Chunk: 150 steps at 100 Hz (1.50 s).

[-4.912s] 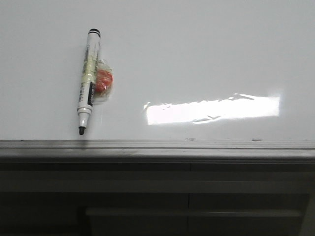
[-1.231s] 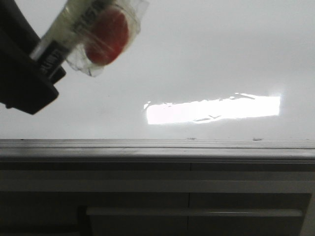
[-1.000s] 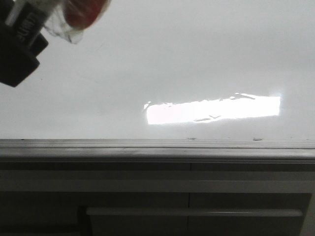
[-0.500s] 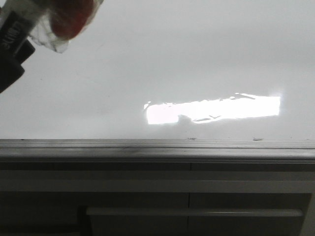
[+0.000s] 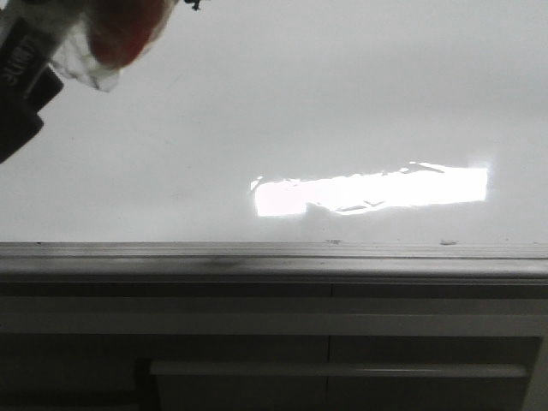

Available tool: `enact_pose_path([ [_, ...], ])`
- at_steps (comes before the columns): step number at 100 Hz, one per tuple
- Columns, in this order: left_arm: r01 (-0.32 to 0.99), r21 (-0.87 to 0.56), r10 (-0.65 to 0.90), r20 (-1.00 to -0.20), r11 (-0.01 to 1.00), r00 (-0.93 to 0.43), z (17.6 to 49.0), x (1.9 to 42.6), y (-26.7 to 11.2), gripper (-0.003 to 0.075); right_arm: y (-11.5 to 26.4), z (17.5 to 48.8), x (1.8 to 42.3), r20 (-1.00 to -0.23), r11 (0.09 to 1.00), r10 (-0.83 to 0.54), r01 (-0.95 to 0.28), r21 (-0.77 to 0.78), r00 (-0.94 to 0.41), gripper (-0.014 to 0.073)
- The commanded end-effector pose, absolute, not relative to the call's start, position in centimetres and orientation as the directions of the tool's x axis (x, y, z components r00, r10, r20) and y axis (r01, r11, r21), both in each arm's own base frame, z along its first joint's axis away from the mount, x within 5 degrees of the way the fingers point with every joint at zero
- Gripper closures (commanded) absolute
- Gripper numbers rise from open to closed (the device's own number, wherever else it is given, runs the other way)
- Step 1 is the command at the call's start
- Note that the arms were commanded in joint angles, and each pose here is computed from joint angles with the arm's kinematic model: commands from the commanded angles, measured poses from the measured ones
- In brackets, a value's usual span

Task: Write number 0 on whiteboard

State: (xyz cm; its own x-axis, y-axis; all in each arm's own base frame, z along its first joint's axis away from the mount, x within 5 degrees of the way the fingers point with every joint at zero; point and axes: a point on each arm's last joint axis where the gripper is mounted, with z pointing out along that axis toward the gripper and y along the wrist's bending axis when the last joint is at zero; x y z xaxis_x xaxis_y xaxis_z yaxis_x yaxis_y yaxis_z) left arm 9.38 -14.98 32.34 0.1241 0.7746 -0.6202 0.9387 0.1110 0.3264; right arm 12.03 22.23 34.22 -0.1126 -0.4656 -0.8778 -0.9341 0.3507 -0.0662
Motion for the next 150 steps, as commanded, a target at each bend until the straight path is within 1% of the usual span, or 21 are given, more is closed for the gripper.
enact_pose_path([
  [1,0.926,0.349,0.712,-0.687,0.145,0.148,33.9,9.3,-15.3,0.074,22.7,35.9,11.9,-0.918,0.359,-0.39,-0.93,-0.082,-0.069,0.0251],
  [7,0.926,0.349,0.712,-0.687,0.145,0.148,33.9,9.3,-15.3,0.074,23.1,35.6,11.8,-0.914,0.346,-0.4,-0.935,-0.08,-0.069,0.032],
  [18,0.927,0.347,0.711,-0.688,0.145,0.146,33.9,9.3,-15.3,0.074,23.6,35.1,11.6,-0.906,0.328,-0.417,-0.941,-0.077,-0.071,0.0407],
  [31,0.93,0.338,0.707,-0.693,0.147,0.141,33.9,9.3,-15.3,0.074,23.8,34.9,11.7,-0.903,0.328,-0.424,-0.942,-0.076,-0.075,0.0496],
  [46,0.931,0.333,0.704,-0.697,0.148,0.137,33.9,9.2,-15.3,0.074,23.8,35.1,11.8,-0.913,0.338,-0.403,-0.938,-0.081,-0.067,0.0644],
  [52,0.931,0.333,0.704,-0.697,0.148,0.137,33.9,9.2,-15.3,0.0739,23.9,35.2,11.8,-0.916,0.342,-0.395,-0.936,-0.083,-0.063,0.0671],
  [57,0.933,0.326,0.703,-0.7,0.155,0.128,33.9,9.2,-15.3,0.0738,23.9,35.2,11.9,-0.919,0.345,-0.39,-0.935,-0.084,-0.061,0.0671],
  [63,0.937,0.293,0.691,-0.718,0.192,0.083,33.9,9.3,-15.4,0.0728,23.8,35.4,11.9,-0.923,0.35,-0.38,-0.933,-0.086,-0.057,0.0671],
  [68,0.939,0.272,0.683,-0.728,0.212,0.057,34.0,9.3,-15.4,0.0689,23.7,35.6,11.9,-0.927,0.353,-0.372,-0.931,-0.088,-0.054,0.0671],
  [73,0.941,0.252,0.669,-0.742,0.224,0.039,34.1,9.1,-15.4,0.0614,23.3,35.8,11.9,-0.93,0.361,-0.364,-0.928,-0.089,-0.052,0.0669],
  [78,0.944,0.227,0.649,-0.761,0.242,0.017,34.3,8.9,-15.2,0.0491,22.9,36.1,12.0,-0.933,0.372,-0.356,-0.924,-0.09,-0.052,0.0653],
  [80,0.943,0.219,0.638,-0.77,0.251,0.009,34.5,8.9,-15.2,0.0456,22.7,36.2,12.1,-0.934,0.378,-0.353,-0.921,-0.091,-0.053,0.0648],
  [85,0.942,0.194,0.611,-0.792,0.273,-0.014,34.8,8.7,-15.0,0.0323,22.0,36.4,12.3,-0.939,0.397,-0.341,-0.913,-0.092,-0.053,0.0641],
  [90,0.938,0.183,0.581,-0.814,0.293,-0.022,35.2,8.5,-14.7,0.0235,21.2,36.6,12.5,-0.942,0.421,-0.331,-0.902,-0.094,-0.056,0.0641],
  [92,0.936,0.182,0.566,-0.824,0.3,-0.021,35.4,8.4,-14.6,0.0211,20.9,36.7,12.5,-0.943,0.428,-0.327,-0.899,-0.094,-0.056,0.0641],
  [96,0.93,0.172,0.529,-0.848,0.325,-0.028,35.9,8.2,-14.3,0.0195,20.2,36.7,12.7,-0.945,0.448,-0.32,-0.889,-0.094,-0.062,0.0641],
  [105,0.91,0.142,0.406,-0.913,0.39,-0.031,37.4,7.7,-13.3,0.0232,18.4,36.6,13.0,-0.949,0.498,-0.307,-0.862,-0.091,-0.078,0.0641],
  [119,0.87,0.069,0.17,-0.985,0.489,-0.017,39.2,6.6,-10.9,0.0373,15.4,35.8,13.2,-0.949,0.579,-0.297,-0.81,-0.091,-0.106,0.0641],
  [126,0.844,0.005,0.073,-0.997,0.536,-0.04,39.1,6.3,-9.6,0.0453,14.0,35.4,13.2,-0.943,0.61,-0.312,-0.785,-0.106,-0.115,0.0641],
  [139,0.797,-0.052,0.001,-0.998,0.602,-0.066,37.3,5.8,-7.7,0.0608,11.8,34.5,13.5,-0.933,0.673,-0.341,-0.723,-0.156,-0.116,0.0641],
  [150,0.749,-0.084,-0.081,-0.996,0.657,-0.041,36.1,5.5,-6.3,0.073,10.7,34.5,14.5,-0.922,0.712,-0.378,-0.664,-0.228,-0.089,0.0641],
])
